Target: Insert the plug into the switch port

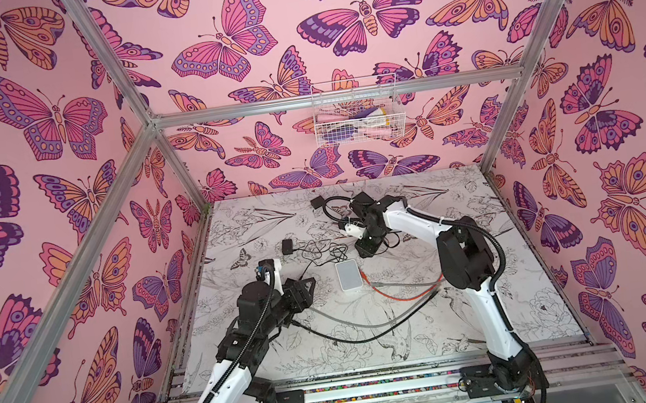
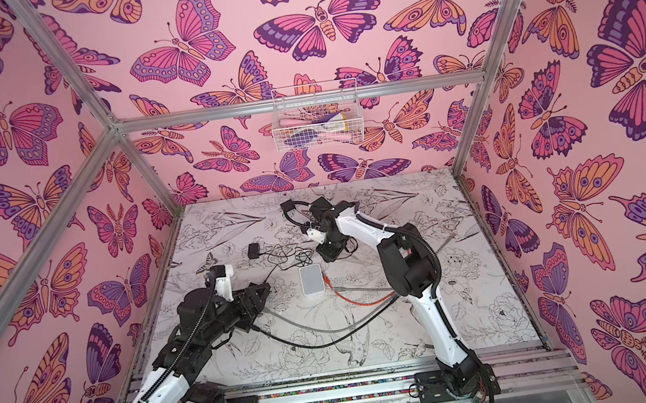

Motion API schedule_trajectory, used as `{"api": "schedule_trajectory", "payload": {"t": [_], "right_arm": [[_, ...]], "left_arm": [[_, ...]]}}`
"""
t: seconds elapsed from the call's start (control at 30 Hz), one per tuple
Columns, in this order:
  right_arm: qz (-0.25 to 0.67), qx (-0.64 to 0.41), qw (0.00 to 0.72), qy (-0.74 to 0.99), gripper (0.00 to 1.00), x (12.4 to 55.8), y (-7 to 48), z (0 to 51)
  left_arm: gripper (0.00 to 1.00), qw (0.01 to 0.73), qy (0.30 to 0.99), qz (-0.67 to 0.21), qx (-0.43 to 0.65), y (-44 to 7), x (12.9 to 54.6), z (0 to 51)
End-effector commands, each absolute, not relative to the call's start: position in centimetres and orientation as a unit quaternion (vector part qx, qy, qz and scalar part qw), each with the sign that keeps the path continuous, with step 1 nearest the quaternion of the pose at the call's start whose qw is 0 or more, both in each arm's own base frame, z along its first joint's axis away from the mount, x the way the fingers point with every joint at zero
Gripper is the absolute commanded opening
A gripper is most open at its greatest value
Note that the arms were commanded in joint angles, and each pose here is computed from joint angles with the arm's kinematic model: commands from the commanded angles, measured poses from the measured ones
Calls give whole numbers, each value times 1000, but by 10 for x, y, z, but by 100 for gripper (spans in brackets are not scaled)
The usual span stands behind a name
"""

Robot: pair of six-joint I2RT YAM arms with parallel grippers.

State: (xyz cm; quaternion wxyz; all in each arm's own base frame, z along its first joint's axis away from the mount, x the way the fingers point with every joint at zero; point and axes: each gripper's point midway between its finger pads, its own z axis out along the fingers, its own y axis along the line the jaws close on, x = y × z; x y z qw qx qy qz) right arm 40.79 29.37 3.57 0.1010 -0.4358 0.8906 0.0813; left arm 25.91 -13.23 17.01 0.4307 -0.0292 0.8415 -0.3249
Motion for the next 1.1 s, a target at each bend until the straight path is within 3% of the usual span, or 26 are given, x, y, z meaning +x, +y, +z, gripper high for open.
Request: {"api": "schedule_trajectory", "payload": {"t": [0.0,0.17,0.33,0.4,0.63,0.8,1.07], "right_arm": [[87,-449,67,887,36,398,291,19],[83,-448,61,888,27,399,290,12],[84,-441,64,891,4,395,290,12],[83,-441,76,891,0,392,291,17],[27,-460,215,861,0,387,296,76],[54,-452,330,827,0,372,302,130],[88,-467,394,787,0,339,305,156]], "left_arm": [[79,434,840,-325,-23,-132,258,173],[79,438,835,-331,-20,-133,257,179],[79,438,833,-337,-15,-136,258,184],[78,436,833,-341,-11,-138,257,185],[78,407,834,-373,16,-155,257,188],[77,360,836,-412,40,-181,259,189],[74,350,813,-459,70,-215,264,207]]}}
